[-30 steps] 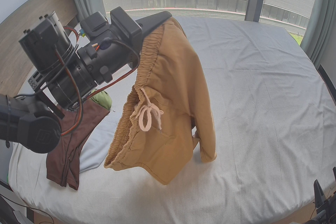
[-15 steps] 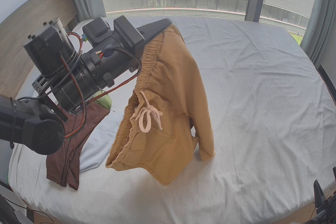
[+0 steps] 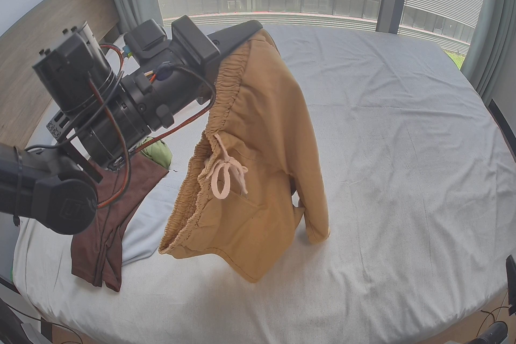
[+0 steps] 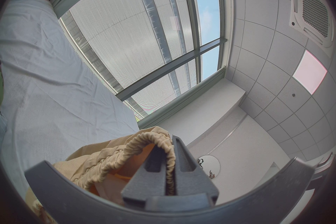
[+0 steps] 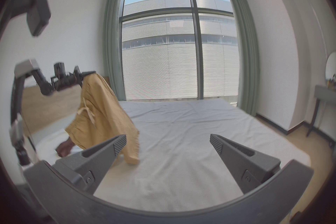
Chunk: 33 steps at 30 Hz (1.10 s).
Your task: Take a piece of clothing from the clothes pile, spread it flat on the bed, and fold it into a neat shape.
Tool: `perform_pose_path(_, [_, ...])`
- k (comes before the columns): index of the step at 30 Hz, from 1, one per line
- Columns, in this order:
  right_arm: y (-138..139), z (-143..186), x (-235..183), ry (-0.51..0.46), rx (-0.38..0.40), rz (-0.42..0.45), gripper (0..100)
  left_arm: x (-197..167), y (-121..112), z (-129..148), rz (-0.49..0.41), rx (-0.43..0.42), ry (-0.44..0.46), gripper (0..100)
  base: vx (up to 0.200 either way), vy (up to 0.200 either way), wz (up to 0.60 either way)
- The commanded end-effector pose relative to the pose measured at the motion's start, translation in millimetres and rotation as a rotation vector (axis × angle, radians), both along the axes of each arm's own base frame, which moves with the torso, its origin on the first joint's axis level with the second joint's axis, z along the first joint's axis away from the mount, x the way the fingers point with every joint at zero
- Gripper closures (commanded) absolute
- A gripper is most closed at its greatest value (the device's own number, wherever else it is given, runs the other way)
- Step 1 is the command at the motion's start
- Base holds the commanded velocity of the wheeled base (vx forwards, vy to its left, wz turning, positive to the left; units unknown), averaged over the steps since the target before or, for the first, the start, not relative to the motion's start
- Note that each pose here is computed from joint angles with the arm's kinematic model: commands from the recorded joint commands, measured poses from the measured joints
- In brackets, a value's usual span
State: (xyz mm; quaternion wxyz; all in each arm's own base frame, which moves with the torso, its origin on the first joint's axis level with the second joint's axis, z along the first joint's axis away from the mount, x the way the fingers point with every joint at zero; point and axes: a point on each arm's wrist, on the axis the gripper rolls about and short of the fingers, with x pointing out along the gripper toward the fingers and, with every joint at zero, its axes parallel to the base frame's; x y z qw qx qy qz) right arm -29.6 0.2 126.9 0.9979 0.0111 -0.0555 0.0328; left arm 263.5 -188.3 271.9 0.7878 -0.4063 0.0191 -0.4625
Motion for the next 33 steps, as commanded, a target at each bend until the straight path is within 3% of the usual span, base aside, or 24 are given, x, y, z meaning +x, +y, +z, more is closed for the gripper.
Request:
perform_pose_path(1, [3.9,55.0,37.3,0.207,0.218,0.268,0,0.5,-0.3,0.0,-0.001,0.000,-0.001,100,0.000,0.000,0.00])
perform_pose_path(4, [12.6,75.1,64.9,0.313,0.329,0.318,0,0.7,0.8,0.5,0.000,-0.001,-0.003,100,0.000,0.000,0.00])
perform_pose_path(10, [32.5,81.4,125.2,0.370,0.329,0.340,0,5.7,8.0,-1.1,0.024,0.008,-0.001,100,0.000,0.000,0.00])
perform_pose_path(17, [50.6,64.0,192.0,0.462,0.356,0.317,0,7.5,9.6,-3.4,0.022,0.019,-0.002,100,0.000,0.000,0.00])
perform_pose_path(25, [57.1,61.9,229.7,0.501,0.491,0.348,0,9.1,10.8,-8.7,0.005,0.037,0.009,100,0.000,0.000,0.00])
perform_pose_path(33, [55.5,40.6,252.9,0.604,0.507,0.329,0,10.5,16.6,-14.7,0.010,0.057,0.019,100,0.000,0.000,0.00])
